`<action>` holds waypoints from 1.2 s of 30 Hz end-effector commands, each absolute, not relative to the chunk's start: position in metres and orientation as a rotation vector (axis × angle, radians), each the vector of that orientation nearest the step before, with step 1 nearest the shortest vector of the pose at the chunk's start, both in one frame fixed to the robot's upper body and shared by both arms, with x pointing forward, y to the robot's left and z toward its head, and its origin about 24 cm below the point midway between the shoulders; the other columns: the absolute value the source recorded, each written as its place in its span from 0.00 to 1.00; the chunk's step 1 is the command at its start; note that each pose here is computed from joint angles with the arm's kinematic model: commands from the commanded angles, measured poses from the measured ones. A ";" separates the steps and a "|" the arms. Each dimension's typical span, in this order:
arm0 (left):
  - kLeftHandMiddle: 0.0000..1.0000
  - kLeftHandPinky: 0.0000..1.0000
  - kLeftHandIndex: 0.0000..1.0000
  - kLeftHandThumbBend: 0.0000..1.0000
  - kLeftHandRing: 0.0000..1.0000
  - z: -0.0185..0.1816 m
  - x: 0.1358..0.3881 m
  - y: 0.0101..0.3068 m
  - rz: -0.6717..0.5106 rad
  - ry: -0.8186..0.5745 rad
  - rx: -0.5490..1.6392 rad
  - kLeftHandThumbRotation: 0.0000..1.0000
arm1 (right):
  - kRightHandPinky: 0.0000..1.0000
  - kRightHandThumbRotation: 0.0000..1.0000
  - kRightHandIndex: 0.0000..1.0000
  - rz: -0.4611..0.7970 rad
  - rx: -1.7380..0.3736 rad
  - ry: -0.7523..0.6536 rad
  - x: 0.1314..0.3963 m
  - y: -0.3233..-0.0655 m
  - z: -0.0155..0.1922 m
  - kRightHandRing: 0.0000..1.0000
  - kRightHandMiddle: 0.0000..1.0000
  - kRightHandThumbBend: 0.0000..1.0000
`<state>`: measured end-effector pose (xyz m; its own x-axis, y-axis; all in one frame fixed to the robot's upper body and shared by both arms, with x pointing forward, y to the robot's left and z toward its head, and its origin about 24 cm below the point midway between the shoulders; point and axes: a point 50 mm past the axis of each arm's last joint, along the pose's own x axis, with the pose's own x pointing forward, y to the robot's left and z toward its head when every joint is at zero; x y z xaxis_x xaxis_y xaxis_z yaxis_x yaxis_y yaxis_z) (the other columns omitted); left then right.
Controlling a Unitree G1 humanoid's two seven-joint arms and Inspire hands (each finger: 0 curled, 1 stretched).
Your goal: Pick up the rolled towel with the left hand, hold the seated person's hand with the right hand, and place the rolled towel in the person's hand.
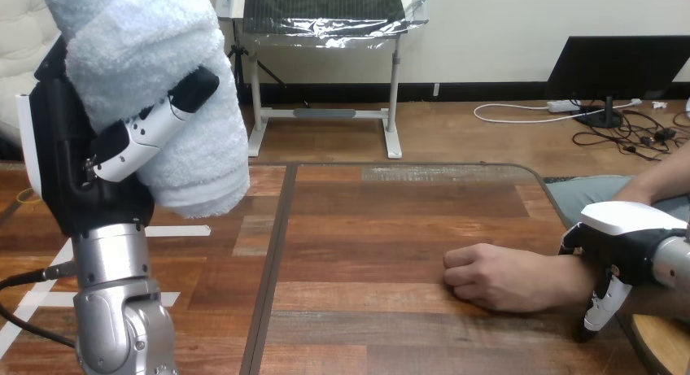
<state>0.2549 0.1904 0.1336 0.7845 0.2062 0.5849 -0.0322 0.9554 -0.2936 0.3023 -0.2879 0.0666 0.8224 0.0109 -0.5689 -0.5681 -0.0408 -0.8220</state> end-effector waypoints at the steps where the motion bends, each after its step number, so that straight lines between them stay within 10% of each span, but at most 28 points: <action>1: 0.34 0.22 0.39 0.53 0.27 0.157 0.256 0.186 0.097 -0.764 -0.278 0.00 | 0.29 0.08 0.67 0.425 -1.573 0.461 0.307 -0.300 0.081 0.42 0.54 0.93; 19: 0.34 0.22 0.38 0.54 0.27 0.157 0.256 0.185 0.097 -0.764 -0.283 0.00 | 0.50 0.18 0.73 0.400 -1.593 0.365 0.305 -0.299 0.085 0.71 0.75 0.95; 36: 0.34 0.22 0.38 0.54 0.27 0.157 0.255 0.186 0.098 -0.763 -0.282 0.00 | 0.54 0.28 0.81 0.397 -1.598 0.310 0.304 -0.297 0.084 0.76 0.81 1.00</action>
<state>0.2549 0.1903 0.1336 0.7846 0.2067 0.5846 -0.0322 0.9551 -0.2946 0.2998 -0.2859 0.0665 0.8606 0.0706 -0.5043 -0.5003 -0.0670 -0.8632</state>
